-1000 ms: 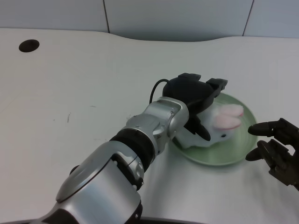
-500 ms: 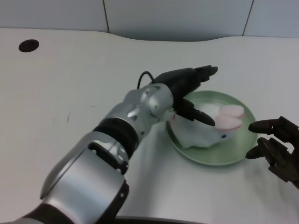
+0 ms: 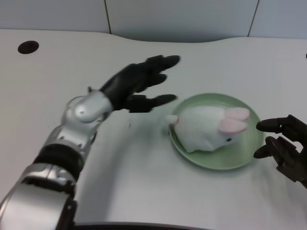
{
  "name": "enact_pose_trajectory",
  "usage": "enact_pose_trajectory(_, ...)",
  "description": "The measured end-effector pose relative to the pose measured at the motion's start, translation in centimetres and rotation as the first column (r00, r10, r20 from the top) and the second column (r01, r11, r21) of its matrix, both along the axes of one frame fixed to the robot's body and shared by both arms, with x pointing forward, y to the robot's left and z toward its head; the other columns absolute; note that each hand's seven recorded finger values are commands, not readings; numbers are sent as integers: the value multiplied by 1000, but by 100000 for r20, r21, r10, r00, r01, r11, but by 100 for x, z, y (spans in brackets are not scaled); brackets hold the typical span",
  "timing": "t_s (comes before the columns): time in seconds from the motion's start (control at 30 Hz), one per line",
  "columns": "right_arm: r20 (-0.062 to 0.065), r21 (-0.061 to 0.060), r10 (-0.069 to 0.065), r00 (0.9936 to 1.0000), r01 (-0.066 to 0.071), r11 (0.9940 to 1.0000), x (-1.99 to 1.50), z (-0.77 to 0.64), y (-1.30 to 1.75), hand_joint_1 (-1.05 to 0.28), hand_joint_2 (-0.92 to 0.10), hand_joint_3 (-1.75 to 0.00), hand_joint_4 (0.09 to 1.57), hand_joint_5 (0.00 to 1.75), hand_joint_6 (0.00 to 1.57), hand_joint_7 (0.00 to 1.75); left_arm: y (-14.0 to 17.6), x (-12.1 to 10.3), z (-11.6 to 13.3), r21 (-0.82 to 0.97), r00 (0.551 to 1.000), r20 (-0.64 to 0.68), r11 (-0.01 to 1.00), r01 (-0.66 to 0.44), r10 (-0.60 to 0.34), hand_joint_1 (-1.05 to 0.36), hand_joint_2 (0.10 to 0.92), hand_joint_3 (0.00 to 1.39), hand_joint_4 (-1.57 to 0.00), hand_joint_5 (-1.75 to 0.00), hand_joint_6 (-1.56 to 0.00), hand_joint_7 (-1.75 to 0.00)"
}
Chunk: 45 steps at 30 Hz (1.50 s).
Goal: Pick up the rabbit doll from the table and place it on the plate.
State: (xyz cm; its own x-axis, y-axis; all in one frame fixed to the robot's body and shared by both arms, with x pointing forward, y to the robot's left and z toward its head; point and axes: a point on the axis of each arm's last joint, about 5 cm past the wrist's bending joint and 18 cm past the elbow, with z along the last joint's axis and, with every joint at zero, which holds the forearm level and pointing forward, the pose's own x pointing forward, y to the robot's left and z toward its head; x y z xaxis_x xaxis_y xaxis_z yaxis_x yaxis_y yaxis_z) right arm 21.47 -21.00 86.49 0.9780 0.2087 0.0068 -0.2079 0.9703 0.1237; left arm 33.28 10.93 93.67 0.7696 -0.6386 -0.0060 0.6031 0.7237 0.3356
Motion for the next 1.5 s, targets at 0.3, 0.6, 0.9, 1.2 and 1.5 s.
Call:
enact_pose_trajectory(0.3,-520,453,-1049,99993,1051,99993,35,5,-30,-316,-921,-513,349,1475,335,1063,663,-283,-245,-15337,98012,-14081,97495,-16108,13978,-649,921,504,-448,-1703,-538,-1035)
enact_pose_trajectory(0.6,-1353,1124,-962,99986,977,99989,54,-8,-46,-304,-921,-526,358,1471,355,1040,981,-507,-446,-13573,91474,-33513,94920,-28391,22568,-648,921,509,-652,-1746,-436,-1698)
enact_pose_trajectory(0.9,-2234,1238,-1812,99959,1840,99975,68,-31,-59,-303,-921,-505,347,1464,339,1027,1061,-746,-754,-4003,83934,-48608,95323,-29958,24338,-581,921,562,-791,-1746,-515,-1746)
enact_pose_trajectory(1.2,-1662,1496,-5799,99818,5824,99819,123,-57,-142,-345,-921,-476,353,1409,359,990,1048,-682,-722,1377,82813,-50040,95870,-28410,25259,-536,921,452,-803,-1746,-539,-1746)
enact_pose_trajectory(1.5,923,1256,-7092,99744,7080,99741,177,-79,-137,-350,-921,-463,352,1390,363,982,1021,-640,-713,1503,81977,-51168,95667,-29079,25722,-527,921,462,-809,-1746,-540,-1746)
